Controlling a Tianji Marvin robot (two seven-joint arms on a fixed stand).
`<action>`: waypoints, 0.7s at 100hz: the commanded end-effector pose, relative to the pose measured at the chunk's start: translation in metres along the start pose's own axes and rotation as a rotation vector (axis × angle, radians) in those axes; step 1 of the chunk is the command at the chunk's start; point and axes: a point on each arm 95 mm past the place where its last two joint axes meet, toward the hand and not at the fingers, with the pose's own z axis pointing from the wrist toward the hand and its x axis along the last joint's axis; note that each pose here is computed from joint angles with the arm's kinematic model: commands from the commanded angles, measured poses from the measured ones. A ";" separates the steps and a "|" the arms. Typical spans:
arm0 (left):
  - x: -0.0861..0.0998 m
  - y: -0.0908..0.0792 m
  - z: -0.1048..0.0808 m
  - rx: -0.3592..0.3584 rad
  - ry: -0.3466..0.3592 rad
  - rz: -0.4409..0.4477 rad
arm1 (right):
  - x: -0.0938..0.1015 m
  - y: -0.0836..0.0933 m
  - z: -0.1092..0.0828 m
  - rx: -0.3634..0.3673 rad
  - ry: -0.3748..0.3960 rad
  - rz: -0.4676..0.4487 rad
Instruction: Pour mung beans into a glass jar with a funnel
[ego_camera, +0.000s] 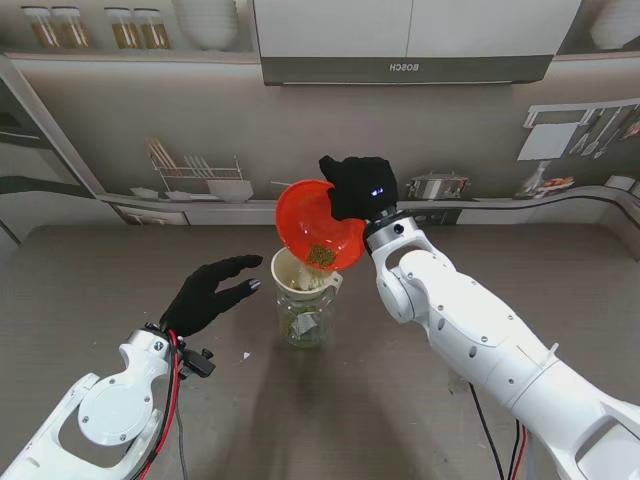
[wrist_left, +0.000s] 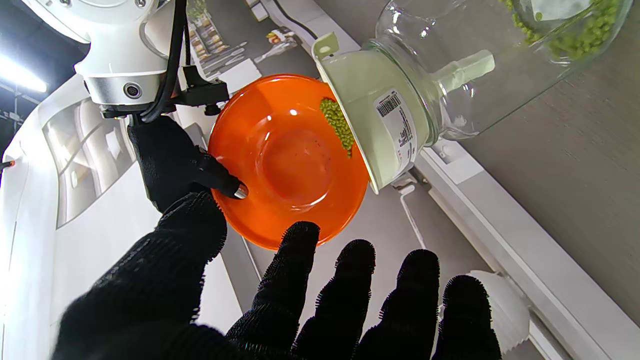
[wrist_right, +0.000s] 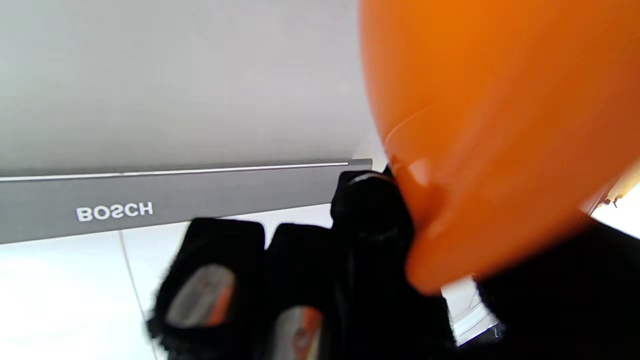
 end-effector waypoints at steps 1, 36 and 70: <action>0.000 0.002 -0.001 -0.013 -0.002 -0.007 | 0.001 0.003 0.003 -0.014 0.015 -0.007; -0.001 0.002 -0.001 -0.008 -0.001 -0.006 | 0.004 0.002 0.003 -0.044 0.052 -0.044; -0.001 0.001 -0.002 -0.007 -0.001 -0.006 | 0.014 0.003 -0.002 -0.070 0.078 -0.076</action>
